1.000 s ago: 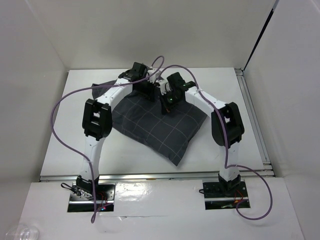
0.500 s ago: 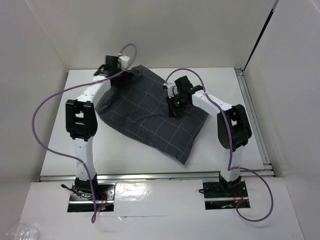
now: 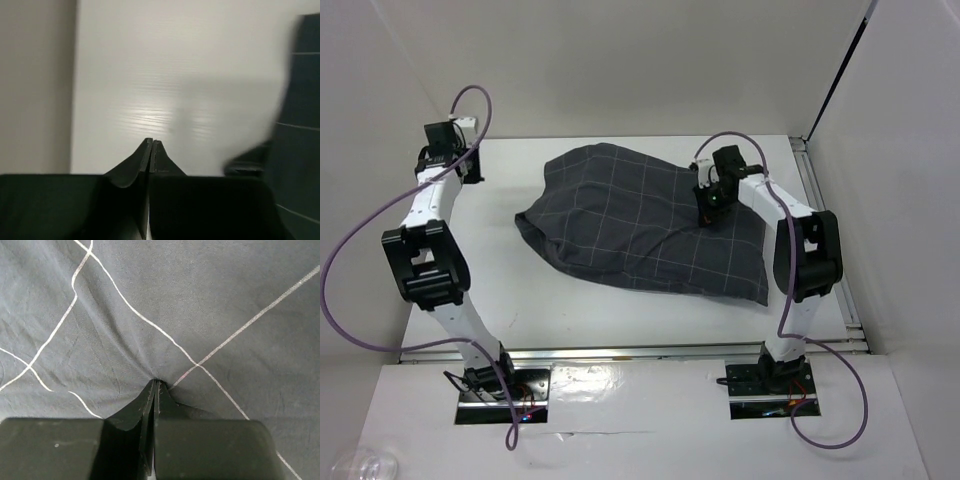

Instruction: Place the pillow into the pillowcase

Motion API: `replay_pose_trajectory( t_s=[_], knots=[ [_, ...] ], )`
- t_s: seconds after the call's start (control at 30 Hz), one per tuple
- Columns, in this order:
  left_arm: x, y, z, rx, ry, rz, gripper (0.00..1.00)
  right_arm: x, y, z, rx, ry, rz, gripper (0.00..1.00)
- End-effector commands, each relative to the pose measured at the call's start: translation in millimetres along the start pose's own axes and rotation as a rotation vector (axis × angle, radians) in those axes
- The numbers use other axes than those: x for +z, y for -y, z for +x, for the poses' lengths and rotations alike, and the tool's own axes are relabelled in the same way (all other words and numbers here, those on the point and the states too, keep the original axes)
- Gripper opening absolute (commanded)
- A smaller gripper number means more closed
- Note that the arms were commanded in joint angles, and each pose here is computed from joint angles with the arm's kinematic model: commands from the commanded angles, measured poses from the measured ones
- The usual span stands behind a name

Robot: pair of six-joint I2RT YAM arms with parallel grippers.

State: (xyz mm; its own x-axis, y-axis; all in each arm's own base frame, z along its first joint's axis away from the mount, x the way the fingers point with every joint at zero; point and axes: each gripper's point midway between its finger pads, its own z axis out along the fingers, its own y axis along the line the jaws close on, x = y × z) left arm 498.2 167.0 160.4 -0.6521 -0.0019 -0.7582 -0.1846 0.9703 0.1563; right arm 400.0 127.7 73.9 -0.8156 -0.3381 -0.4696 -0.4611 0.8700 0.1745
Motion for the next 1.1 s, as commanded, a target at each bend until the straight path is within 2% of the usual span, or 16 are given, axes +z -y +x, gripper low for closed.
replay_pose_trajectory(
  t_s=[0.0,0.03,0.1,0.13,0.17,0.2,0.23,0.27,0.33,0.37,0.47,0.5,0.53,0.67,0.77,1.07],
  knots=[
    [-56,69,-38,0.011,0.119,0.315,0.15,-13,18,-13,-0.022,0.037,0.078,0.00],
    [-70,87,-47,0.046,0.132,0.378,0.30,-16,19,-28,-0.019,0.084,0.086,0.00],
    [-88,117,-40,0.093,0.104,0.500,0.42,-30,15,-52,-0.023,0.173,0.061,0.00],
    [-96,128,-40,0.116,0.106,0.538,0.47,-37,18,-62,0.001,0.217,0.070,0.08],
    [-111,148,-31,0.135,0.077,0.591,0.56,-56,15,-88,-0.019,0.333,0.078,0.17],
    [-119,164,-27,0.153,0.069,0.594,0.60,-67,15,-109,-0.029,0.431,0.089,0.35],
    [-127,168,-23,0.155,0.079,0.569,0.64,-80,16,-117,-0.042,0.490,0.116,0.41],
    [-126,161,-20,0.145,0.072,0.482,0.65,-85,21,-124,-0.035,0.527,0.148,0.46],
    [-135,177,-4,0.144,0.056,0.484,0.65,-86,25,-137,-0.042,0.564,0.166,0.48],
    [-148,177,-17,0.138,0.125,0.471,0.65,-83,30,-138,-0.034,0.550,0.180,0.48],
    [-168,201,-14,0.147,0.142,0.596,0.70,-82,35,-145,-0.016,0.540,0.170,0.51],
    [-177,209,-16,0.140,0.149,0.627,0.80,-85,27,-150,-0.018,0.555,0.128,0.54],
    [-183,217,-17,0.140,0.144,0.644,0.85,-90,20,-152,-0.020,0.569,0.096,0.62],
    [-183,227,-24,0.101,0.091,0.652,0.98,-120,-2,-160,0.017,0.608,0.001,0.76],
    [-181,233,-20,0.112,0.080,0.652,1.00,-126,-1,-151,0.031,0.623,0.027,0.79],
    [-185,228,-20,0.119,0.151,0.595,1.00,-126,34,-121,0.096,0.604,0.209,0.80]
  ],
)
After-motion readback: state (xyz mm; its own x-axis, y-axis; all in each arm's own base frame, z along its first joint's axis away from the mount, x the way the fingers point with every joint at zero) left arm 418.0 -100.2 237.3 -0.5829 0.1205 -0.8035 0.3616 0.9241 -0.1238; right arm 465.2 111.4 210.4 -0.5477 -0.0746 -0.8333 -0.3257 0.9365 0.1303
